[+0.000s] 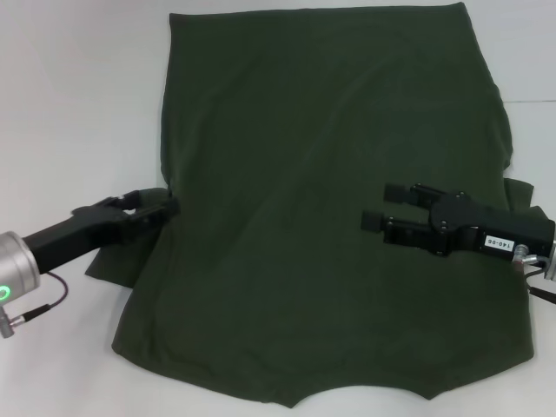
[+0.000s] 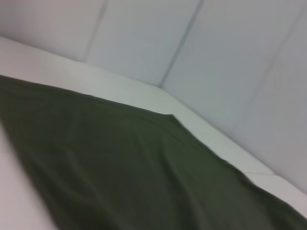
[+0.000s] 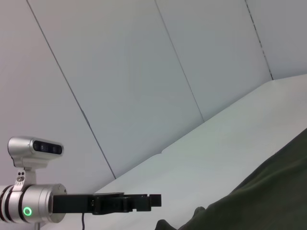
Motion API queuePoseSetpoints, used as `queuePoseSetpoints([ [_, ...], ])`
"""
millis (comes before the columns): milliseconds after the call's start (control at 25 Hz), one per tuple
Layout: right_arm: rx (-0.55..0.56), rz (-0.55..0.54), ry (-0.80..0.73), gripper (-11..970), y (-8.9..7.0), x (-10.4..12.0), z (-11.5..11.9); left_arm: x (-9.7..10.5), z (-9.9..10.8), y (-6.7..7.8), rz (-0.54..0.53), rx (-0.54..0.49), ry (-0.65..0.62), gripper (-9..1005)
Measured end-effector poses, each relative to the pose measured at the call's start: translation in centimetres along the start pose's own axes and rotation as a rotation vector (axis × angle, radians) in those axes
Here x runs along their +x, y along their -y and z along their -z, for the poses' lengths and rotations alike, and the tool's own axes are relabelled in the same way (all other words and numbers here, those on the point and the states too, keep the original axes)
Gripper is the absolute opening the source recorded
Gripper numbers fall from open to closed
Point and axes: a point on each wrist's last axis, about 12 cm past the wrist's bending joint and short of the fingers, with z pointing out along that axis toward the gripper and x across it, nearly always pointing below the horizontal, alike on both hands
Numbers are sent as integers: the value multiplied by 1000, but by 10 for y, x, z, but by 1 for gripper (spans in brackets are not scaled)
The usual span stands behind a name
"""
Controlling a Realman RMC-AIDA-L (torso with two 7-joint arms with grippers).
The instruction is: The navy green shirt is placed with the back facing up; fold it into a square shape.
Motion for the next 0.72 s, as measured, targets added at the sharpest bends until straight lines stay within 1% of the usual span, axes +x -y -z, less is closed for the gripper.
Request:
queuePoseSetpoints([
  [80,1,-3,0,897,0,0,-1,2,4,-6,19,-43,2,871],
  [360,3,-3,2,896,1,0,-1,10,14,-19,69,-149,-5,871],
  [720,13,-2,0,896,2,0,-1,16,13,-25,81,-219,-22,872],
])
